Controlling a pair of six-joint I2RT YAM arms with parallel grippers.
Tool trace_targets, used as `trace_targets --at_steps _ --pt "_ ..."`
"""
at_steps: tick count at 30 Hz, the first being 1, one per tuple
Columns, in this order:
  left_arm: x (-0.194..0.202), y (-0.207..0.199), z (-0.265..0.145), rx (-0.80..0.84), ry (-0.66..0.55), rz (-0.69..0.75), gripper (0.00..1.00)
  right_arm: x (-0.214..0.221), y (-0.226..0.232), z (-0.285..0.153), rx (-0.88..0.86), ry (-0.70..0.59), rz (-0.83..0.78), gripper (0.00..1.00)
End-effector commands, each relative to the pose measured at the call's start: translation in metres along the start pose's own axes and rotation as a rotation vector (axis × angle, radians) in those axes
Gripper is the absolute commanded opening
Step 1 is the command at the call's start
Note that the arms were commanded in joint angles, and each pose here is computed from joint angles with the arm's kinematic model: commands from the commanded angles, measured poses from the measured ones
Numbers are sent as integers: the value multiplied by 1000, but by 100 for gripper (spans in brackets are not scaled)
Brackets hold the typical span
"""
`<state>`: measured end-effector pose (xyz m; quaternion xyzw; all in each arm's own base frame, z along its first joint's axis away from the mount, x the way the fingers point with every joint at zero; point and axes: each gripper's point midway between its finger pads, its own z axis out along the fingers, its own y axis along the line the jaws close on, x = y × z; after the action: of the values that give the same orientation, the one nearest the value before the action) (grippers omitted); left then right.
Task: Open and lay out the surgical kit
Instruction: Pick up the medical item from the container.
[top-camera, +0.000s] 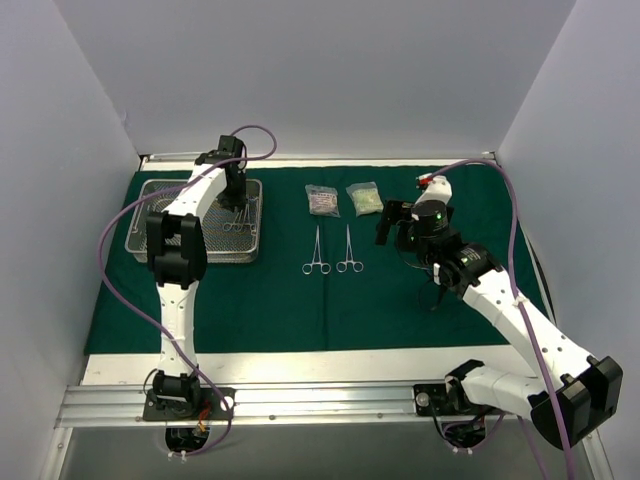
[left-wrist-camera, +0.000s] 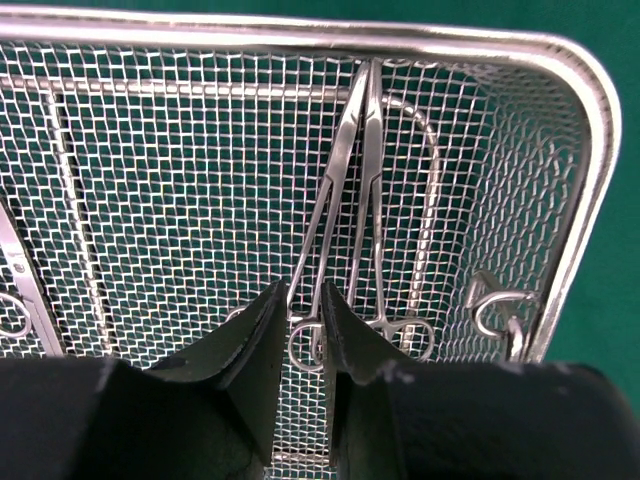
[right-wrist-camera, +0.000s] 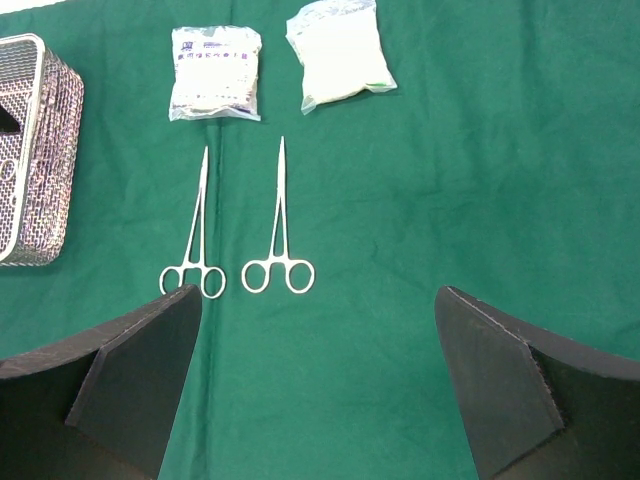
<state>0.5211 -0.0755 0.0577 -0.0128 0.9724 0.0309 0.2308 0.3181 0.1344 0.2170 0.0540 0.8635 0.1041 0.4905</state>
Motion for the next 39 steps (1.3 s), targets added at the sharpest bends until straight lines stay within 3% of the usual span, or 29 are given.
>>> trace_targets --at_steps 1,14,23,36,38,39 --pt "-28 -7 -8 41 -88 -11 29 -13 3 -1 -4 -32 26 97" --pt "-4 -27 13 46 -30 32 26 -7 3 3 -2 -12 33 97" --pt "14 -18 33 -17 23 42 22 -4 3 4 -3 -5 31 97" --pt "26 -7 30 -54 55 46 17 -2 3 5 -8 -1 28 97" --pt "23 -2 26 -70 48 31 3 -3 3 4 -9 -7 29 97" --pt "23 -2 26 -70 50 32 2 -3 3 4 -9 -7 29 97"
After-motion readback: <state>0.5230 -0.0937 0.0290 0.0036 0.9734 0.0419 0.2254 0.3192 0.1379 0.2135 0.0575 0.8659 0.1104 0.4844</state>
